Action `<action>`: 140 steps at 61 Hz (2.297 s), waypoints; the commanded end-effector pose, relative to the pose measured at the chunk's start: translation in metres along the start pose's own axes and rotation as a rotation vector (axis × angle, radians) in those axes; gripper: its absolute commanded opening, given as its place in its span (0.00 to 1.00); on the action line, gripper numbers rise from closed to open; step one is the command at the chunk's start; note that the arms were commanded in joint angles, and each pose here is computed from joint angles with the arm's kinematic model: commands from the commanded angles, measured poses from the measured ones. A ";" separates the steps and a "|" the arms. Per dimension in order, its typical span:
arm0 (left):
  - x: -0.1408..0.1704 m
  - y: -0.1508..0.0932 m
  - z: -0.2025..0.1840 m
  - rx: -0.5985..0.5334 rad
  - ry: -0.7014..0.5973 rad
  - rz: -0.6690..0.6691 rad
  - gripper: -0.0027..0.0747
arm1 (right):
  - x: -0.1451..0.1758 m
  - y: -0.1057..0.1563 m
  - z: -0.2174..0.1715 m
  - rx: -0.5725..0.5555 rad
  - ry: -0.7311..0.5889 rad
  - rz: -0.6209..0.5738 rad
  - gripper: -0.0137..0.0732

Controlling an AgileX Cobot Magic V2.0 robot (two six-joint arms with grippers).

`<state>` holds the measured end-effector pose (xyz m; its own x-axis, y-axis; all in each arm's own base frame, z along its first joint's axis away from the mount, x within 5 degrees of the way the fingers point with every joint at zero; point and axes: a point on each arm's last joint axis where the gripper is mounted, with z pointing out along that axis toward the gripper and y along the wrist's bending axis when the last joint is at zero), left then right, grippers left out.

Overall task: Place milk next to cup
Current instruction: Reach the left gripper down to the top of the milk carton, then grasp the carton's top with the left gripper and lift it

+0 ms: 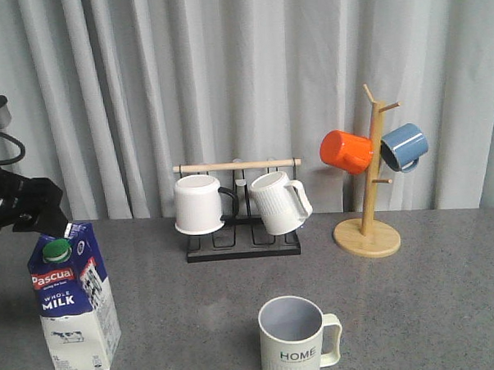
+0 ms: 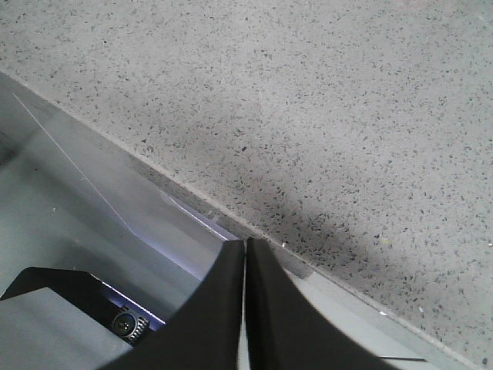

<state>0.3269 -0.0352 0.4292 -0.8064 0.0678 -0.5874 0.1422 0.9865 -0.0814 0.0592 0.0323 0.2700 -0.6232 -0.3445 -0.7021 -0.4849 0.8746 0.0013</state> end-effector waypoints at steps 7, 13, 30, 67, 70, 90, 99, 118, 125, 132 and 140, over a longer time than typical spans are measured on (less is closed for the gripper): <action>-0.012 -0.002 -0.012 0.000 -0.134 0.002 0.80 | -0.010 -0.001 -0.005 0.013 -0.064 0.002 0.15; -0.014 -0.001 -0.005 0.000 -0.121 0.001 0.80 | -0.010 -0.001 -0.005 0.013 -0.064 0.008 0.15; -0.018 0.003 0.028 -0.001 -0.065 -0.006 0.80 | -0.010 -0.001 -0.005 0.013 -0.064 0.020 0.15; -0.022 0.014 0.103 -0.041 0.038 -0.002 0.79 | -0.010 -0.001 -0.005 0.015 -0.063 0.030 0.15; -0.022 0.014 0.103 -0.041 0.040 -0.002 0.79 | -0.010 -0.001 -0.005 0.015 -0.064 0.030 0.15; -0.021 0.014 0.105 -0.041 0.044 -0.003 0.63 | -0.010 -0.002 -0.005 0.016 -0.064 0.033 0.15; -0.021 0.014 0.105 -0.041 0.044 -0.003 0.51 | -0.010 -0.002 -0.005 0.016 -0.064 0.033 0.15; -0.021 0.013 0.099 -0.030 0.040 -0.007 0.31 | -0.010 -0.002 -0.005 0.016 -0.064 0.033 0.15; -0.024 0.008 0.084 -0.002 -0.012 -0.020 0.27 | -0.010 -0.002 -0.005 0.016 -0.064 0.033 0.15; -0.032 0.001 0.064 0.062 -0.081 -0.046 0.26 | -0.010 -0.002 -0.005 0.016 -0.064 0.033 0.15; -0.047 -0.015 0.036 0.206 -0.173 -0.060 0.26 | -0.010 -0.002 -0.005 0.016 -0.064 0.033 0.15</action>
<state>0.4005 -0.0484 0.3714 -0.8302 0.0163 -0.5572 0.1401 0.9736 -0.1803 0.0592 0.0320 0.2699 -0.6401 -0.3168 -0.6999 -0.4627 0.8862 0.0220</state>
